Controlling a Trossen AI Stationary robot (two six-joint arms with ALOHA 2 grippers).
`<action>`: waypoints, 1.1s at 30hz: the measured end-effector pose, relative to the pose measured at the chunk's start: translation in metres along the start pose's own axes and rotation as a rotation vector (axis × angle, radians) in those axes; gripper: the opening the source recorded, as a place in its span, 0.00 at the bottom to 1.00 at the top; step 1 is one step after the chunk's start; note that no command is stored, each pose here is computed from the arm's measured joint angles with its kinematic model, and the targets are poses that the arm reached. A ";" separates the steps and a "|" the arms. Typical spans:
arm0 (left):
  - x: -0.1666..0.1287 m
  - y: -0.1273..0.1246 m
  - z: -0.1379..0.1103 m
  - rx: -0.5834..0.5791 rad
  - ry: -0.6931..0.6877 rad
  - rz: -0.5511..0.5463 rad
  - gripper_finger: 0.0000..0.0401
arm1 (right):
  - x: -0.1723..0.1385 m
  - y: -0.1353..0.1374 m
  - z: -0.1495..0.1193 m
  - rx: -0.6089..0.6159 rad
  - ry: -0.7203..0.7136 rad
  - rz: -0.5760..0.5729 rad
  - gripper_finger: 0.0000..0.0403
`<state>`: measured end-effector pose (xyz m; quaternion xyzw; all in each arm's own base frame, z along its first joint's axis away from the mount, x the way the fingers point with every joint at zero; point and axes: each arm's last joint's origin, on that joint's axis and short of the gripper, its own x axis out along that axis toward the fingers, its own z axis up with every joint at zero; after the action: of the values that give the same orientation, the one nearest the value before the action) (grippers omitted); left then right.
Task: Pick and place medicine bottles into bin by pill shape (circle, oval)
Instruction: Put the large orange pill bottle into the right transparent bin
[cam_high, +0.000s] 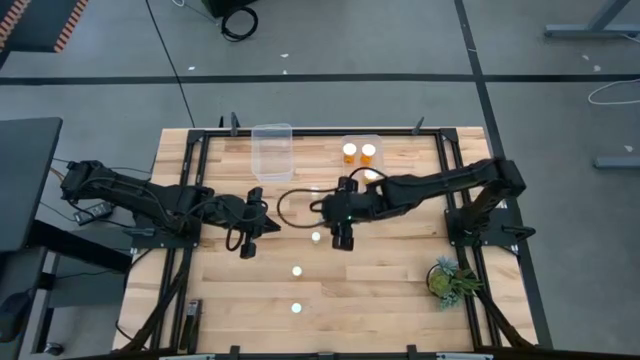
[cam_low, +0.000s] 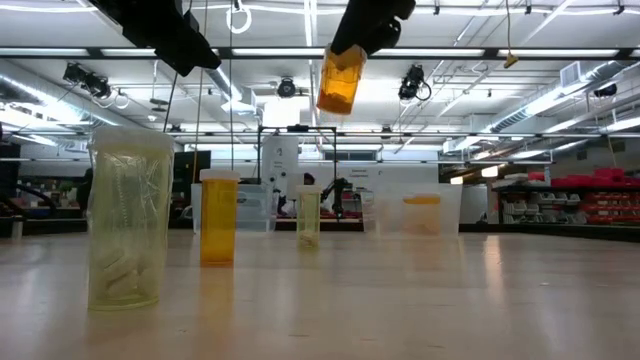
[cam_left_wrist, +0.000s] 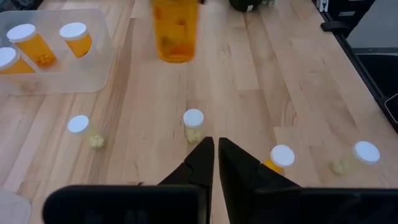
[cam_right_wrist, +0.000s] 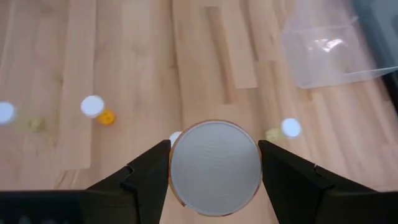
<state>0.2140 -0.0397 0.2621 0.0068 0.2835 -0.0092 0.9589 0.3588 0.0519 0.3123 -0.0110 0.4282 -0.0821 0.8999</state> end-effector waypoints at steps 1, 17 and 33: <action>0.000 0.000 0.000 0.000 0.000 0.000 0.07 | -0.001 -0.004 0.001 0.004 -0.003 -0.005 0.59; 0.000 0.000 0.000 0.000 0.000 0.000 0.09 | 0.017 -0.097 -0.001 0.122 0.103 -0.174 0.59; 0.000 0.000 0.000 0.000 0.000 0.000 0.09 | 0.030 -0.168 -0.032 0.282 0.240 -0.293 0.59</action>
<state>0.2140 -0.0397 0.2620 0.0069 0.2836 -0.0092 0.9589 0.3290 -0.1172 0.2844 0.0625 0.5103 -0.2717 0.8135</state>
